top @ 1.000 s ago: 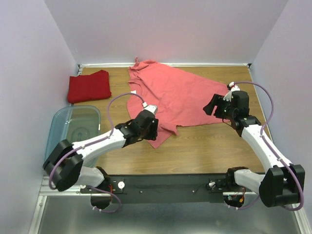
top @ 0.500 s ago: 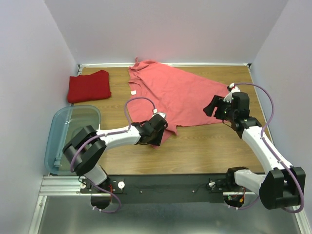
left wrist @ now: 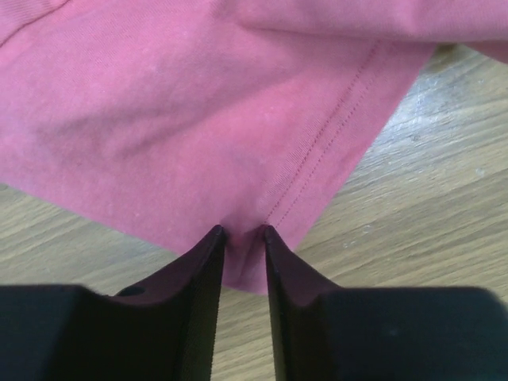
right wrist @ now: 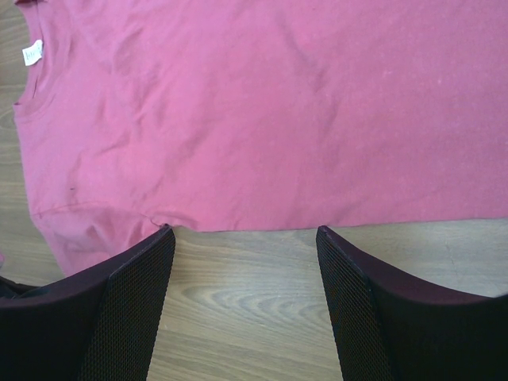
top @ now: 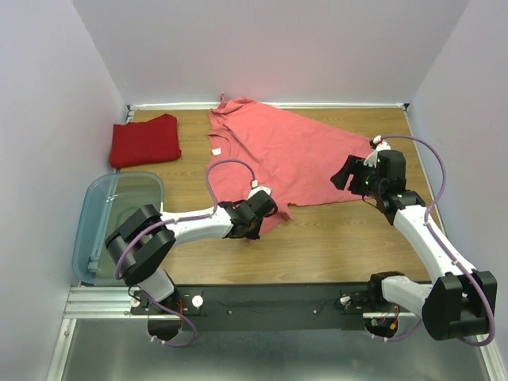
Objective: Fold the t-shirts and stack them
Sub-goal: Flatten the tshirt out
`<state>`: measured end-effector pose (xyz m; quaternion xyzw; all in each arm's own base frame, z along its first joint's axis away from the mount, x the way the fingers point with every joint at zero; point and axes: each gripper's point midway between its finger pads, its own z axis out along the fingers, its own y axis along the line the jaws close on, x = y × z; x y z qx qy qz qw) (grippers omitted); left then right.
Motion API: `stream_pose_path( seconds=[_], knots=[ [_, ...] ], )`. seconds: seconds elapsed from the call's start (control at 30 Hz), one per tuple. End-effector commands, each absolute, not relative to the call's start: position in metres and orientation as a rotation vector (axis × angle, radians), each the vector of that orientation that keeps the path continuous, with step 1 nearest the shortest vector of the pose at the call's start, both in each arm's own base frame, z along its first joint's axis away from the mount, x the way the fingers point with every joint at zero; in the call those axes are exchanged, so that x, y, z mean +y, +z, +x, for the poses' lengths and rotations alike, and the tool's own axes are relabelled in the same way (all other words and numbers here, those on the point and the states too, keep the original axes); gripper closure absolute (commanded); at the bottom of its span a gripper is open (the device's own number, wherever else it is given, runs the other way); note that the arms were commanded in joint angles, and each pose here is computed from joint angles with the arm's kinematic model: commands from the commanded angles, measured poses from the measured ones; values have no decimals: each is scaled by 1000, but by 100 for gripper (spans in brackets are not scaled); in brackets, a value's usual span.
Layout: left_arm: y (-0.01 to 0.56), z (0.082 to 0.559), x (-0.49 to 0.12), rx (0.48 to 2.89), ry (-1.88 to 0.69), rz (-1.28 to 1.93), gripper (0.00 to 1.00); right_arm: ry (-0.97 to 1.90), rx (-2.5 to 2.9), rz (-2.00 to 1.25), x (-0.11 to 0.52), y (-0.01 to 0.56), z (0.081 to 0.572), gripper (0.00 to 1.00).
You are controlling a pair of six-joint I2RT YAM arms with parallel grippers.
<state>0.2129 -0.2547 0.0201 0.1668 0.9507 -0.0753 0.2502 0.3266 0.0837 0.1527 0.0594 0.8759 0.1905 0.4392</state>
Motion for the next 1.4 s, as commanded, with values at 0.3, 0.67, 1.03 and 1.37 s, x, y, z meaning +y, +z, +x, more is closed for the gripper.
stream_pose_path(
  seconds=[0.3,0.67,1.03,1.37],
  knots=[
    [14,183,-196,2683,46,398,99,425,2195,202,75,142,325,22],
    [27,177,-167,2719,19,239,96,458,2213,204,79,138,323,21],
    [86,215,-175,2552,-184,83,51,543,2259,166,92,126,317,21],
    [78,306,-147,2389,-317,-152,63,602,2311,153,100,108,308,22]
  ],
)
